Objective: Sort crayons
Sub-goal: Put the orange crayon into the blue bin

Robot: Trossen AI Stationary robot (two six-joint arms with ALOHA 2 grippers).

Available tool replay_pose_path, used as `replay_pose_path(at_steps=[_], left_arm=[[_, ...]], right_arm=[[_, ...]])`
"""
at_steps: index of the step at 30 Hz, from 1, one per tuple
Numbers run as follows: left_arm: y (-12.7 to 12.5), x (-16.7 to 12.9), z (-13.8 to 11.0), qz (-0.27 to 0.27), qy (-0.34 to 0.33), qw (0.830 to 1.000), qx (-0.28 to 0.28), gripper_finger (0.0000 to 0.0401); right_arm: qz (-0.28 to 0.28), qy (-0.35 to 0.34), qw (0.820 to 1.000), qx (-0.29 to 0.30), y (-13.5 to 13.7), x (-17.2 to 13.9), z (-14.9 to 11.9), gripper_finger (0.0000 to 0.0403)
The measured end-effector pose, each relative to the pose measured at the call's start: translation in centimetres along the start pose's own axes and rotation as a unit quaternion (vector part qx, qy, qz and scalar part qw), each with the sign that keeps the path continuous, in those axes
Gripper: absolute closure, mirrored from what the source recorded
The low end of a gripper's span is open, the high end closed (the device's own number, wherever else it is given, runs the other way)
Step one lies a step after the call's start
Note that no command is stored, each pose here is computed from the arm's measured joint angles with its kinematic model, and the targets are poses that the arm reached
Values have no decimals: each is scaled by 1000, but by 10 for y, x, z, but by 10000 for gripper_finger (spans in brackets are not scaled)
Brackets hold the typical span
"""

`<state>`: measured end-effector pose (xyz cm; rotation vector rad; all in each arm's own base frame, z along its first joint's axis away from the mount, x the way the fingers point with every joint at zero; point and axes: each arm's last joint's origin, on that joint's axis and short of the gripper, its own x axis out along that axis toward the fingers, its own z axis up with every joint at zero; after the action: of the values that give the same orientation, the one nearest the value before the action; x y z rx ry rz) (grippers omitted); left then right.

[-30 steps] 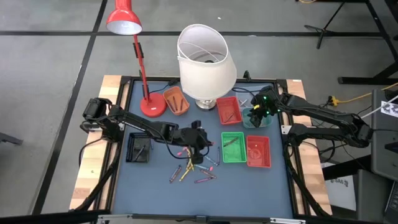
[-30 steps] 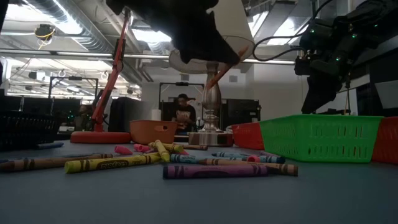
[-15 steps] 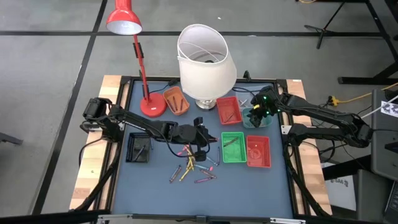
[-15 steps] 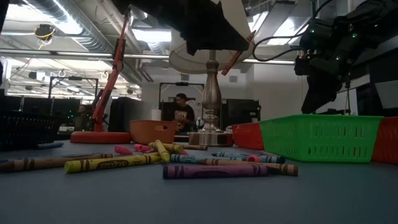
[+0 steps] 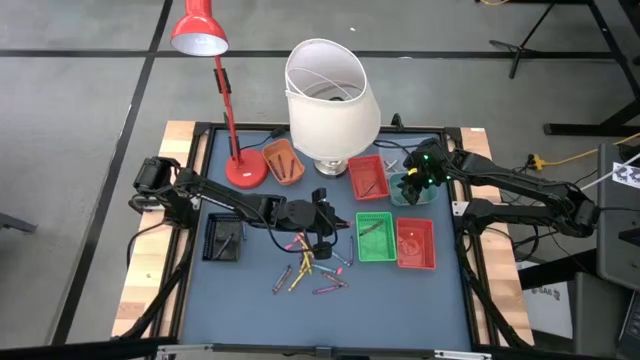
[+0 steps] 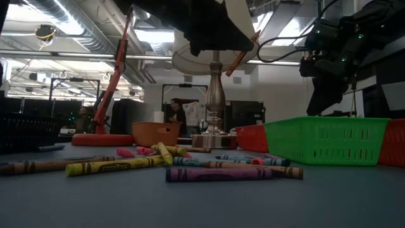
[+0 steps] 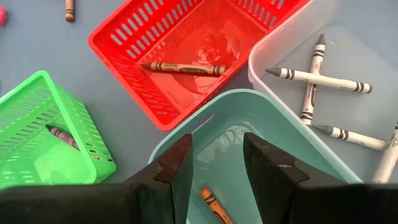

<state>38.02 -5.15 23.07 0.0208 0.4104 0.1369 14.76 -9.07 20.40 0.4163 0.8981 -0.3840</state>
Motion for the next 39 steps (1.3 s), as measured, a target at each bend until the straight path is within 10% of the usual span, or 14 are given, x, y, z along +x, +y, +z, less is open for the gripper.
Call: replay_pose_path(at_steps=[39], left_arm=[[0, 0, 0, 0, 0, 1000, 2, 399]], right_arm=[[-6, 1, 1000, 15, 0, 0, 0, 262]])
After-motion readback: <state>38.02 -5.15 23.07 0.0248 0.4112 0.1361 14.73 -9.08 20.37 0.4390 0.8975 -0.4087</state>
